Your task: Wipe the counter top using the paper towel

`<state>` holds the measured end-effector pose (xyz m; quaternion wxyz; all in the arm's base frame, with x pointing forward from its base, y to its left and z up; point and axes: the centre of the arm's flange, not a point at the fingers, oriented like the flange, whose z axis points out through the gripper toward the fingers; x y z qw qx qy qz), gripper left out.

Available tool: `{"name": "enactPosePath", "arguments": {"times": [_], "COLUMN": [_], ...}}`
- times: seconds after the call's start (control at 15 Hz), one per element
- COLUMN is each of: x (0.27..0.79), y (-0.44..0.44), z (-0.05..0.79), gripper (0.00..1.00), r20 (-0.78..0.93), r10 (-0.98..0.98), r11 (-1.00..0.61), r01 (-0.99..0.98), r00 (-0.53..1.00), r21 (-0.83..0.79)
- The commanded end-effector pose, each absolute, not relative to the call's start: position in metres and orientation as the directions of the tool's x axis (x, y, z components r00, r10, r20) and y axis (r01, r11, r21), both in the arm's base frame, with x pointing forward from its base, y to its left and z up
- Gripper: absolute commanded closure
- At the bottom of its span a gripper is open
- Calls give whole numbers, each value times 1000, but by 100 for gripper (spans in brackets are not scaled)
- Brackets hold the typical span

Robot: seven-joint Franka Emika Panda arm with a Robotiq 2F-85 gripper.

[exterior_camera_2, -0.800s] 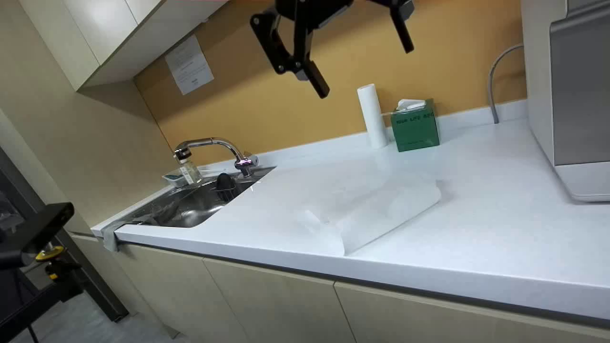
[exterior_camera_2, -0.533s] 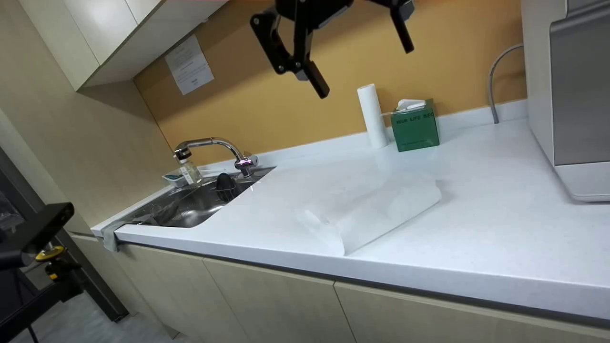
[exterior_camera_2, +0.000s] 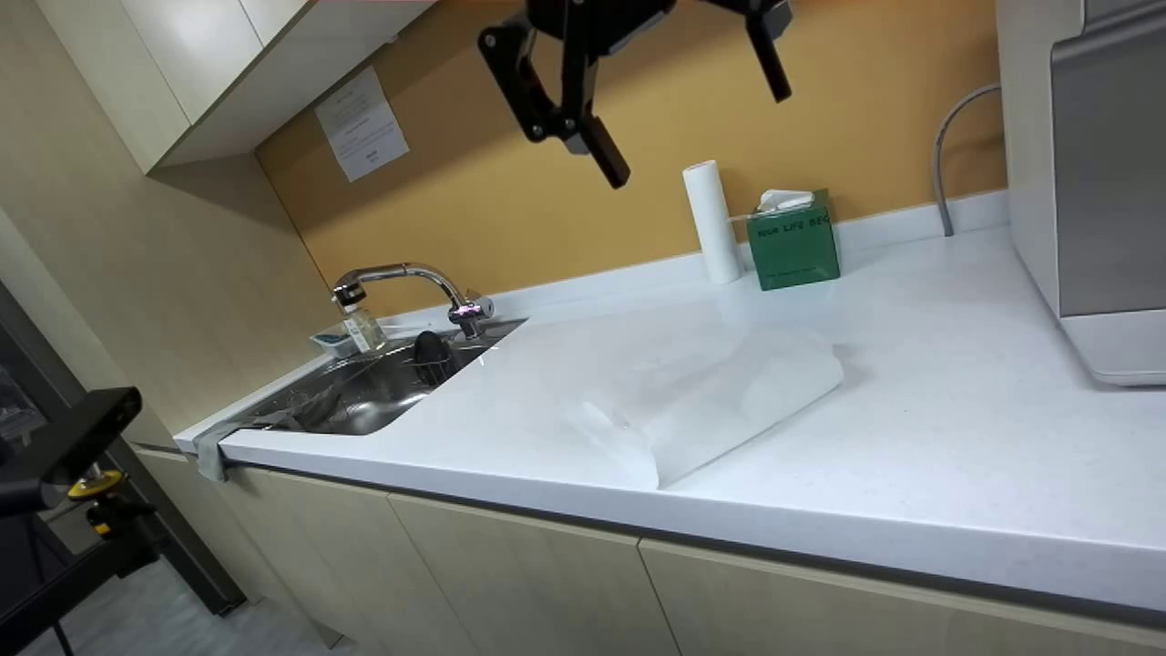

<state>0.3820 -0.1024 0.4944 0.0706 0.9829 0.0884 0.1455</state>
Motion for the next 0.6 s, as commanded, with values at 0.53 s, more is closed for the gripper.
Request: {"name": "enactPosePath", "arguments": {"times": [0.53], "x": [415], "y": [-72], "z": [471], "gripper": [0], "r20": [271], "r10": [188], "r11": [-978], "r01": [155], "r00": [944], "r21": [137]}}
